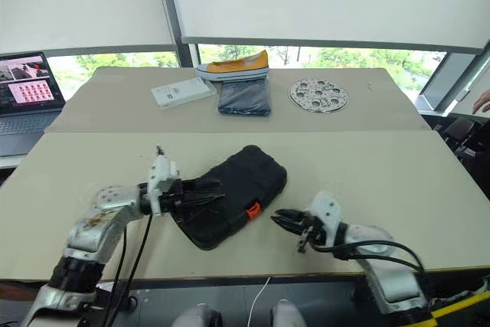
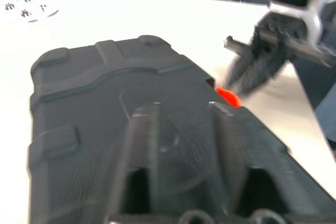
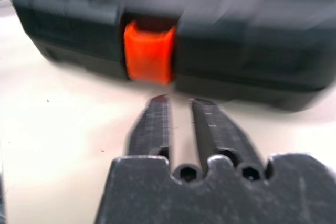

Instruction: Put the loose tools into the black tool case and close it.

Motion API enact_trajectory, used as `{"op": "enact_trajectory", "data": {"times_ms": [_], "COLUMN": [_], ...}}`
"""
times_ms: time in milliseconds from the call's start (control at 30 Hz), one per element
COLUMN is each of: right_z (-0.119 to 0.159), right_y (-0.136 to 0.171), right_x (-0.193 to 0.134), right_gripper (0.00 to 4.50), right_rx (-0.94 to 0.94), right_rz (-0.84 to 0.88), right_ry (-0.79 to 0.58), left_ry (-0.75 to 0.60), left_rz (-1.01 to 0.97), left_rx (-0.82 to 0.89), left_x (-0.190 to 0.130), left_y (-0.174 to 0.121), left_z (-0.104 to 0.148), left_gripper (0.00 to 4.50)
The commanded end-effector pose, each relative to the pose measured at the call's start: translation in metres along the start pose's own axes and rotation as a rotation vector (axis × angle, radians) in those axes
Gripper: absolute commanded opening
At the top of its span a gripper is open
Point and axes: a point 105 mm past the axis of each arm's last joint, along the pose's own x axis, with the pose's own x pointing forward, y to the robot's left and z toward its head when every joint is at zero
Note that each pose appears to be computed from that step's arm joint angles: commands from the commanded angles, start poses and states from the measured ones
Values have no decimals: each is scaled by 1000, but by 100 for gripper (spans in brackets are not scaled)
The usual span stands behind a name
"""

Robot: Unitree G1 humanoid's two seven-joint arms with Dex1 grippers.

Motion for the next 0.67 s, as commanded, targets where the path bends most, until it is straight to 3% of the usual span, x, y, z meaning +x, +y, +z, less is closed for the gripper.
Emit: {"op": "enact_trajectory", "data": {"times_ms": [33,133,233,367,500,667], "right_z": [17,20,12,0,-11,-15], "right_y": [-18,-23,-31,-53,-58,-60], "right_x": [-28,-46,-60,-78,-80,-77], "right_gripper": [249,348,441,441,441,441], "right_rx": [-154,-268,-271,-233,-252,-260], "right_rz": [-22,24,9,-91,-107,-110], "right_ry": [-4,-24,-14,2,13,6], "left_ry": [11,156,323,450,551,489], "left_rz": [121,304,398,499,488,482], "left_rx": [88,99,92,108,128,153], "left_x": [-41,-85,-125,-162,-174,-164], "left_y": [10,23,24,23,18,21], "left_z": [23,0,-29,-47,-61,-55], "left_gripper": [360,448,450,450,450,450]}}
